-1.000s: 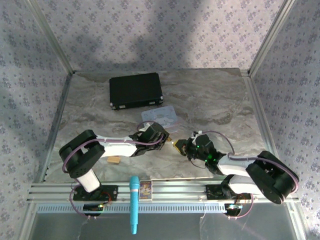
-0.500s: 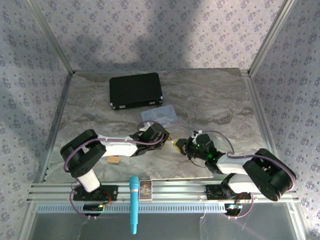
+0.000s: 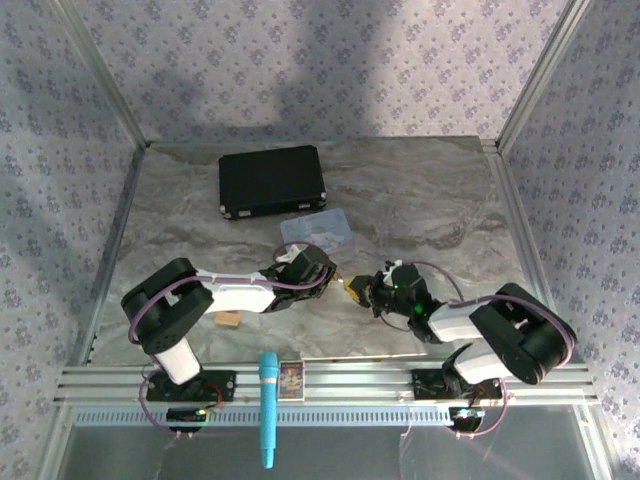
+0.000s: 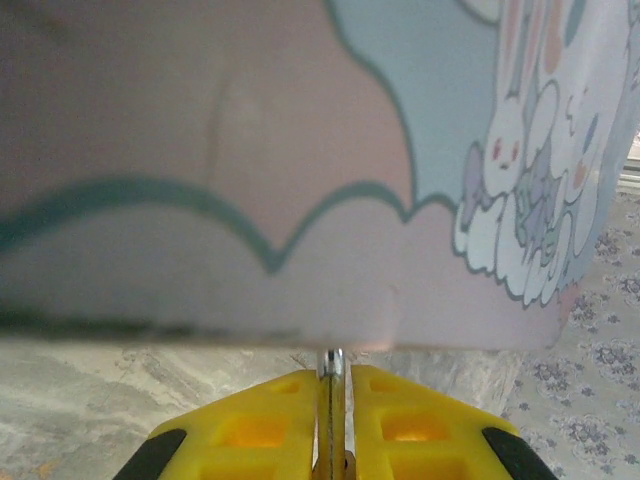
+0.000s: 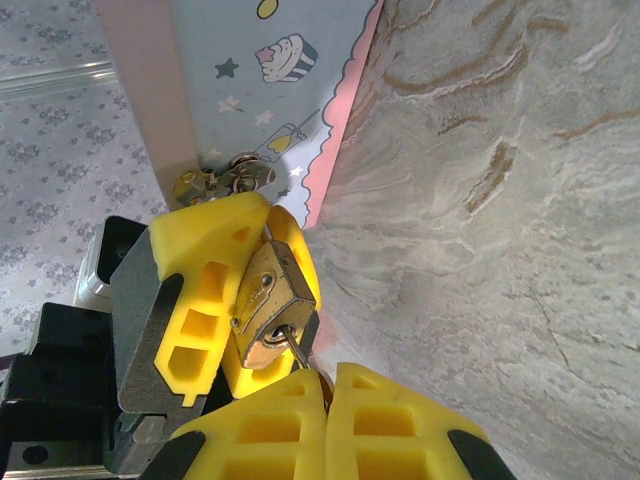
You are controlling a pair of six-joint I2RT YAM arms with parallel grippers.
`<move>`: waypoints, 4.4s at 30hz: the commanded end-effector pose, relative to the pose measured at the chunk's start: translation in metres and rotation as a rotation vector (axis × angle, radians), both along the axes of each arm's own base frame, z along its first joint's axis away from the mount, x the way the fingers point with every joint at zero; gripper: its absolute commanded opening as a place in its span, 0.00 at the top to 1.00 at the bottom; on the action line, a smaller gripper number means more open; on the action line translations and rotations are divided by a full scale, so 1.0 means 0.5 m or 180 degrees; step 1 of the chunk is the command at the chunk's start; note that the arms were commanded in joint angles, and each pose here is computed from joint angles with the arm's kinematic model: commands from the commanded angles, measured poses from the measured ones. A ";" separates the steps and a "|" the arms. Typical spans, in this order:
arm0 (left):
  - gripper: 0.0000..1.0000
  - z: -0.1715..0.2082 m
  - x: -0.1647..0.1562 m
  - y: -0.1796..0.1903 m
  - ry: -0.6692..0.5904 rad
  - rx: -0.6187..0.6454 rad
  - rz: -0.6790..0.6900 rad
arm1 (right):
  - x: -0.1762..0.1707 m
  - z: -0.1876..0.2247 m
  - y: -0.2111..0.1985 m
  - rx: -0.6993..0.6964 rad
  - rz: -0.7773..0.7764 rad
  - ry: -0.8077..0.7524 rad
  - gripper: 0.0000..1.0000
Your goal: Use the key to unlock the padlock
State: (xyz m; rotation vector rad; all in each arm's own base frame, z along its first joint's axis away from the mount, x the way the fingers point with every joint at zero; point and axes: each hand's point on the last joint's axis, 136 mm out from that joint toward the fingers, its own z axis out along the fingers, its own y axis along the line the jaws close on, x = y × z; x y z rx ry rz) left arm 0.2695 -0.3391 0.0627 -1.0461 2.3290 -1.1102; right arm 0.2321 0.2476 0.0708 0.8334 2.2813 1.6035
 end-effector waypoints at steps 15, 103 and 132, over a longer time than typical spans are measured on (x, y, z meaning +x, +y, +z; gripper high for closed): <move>1.00 0.063 -0.045 -0.100 0.0079 -0.0604 -0.0459 | 0.082 0.076 0.038 0.0568 -0.0046 -0.0228 1.00; 1.00 0.077 -0.020 -0.076 -0.0163 -0.0468 -0.0574 | 0.030 0.032 0.015 -0.0055 0.0201 -0.0160 0.89; 1.00 0.012 -0.045 -0.039 0.0096 -0.0030 -0.0551 | -0.001 0.084 -0.201 -0.3186 0.0861 -0.1193 0.02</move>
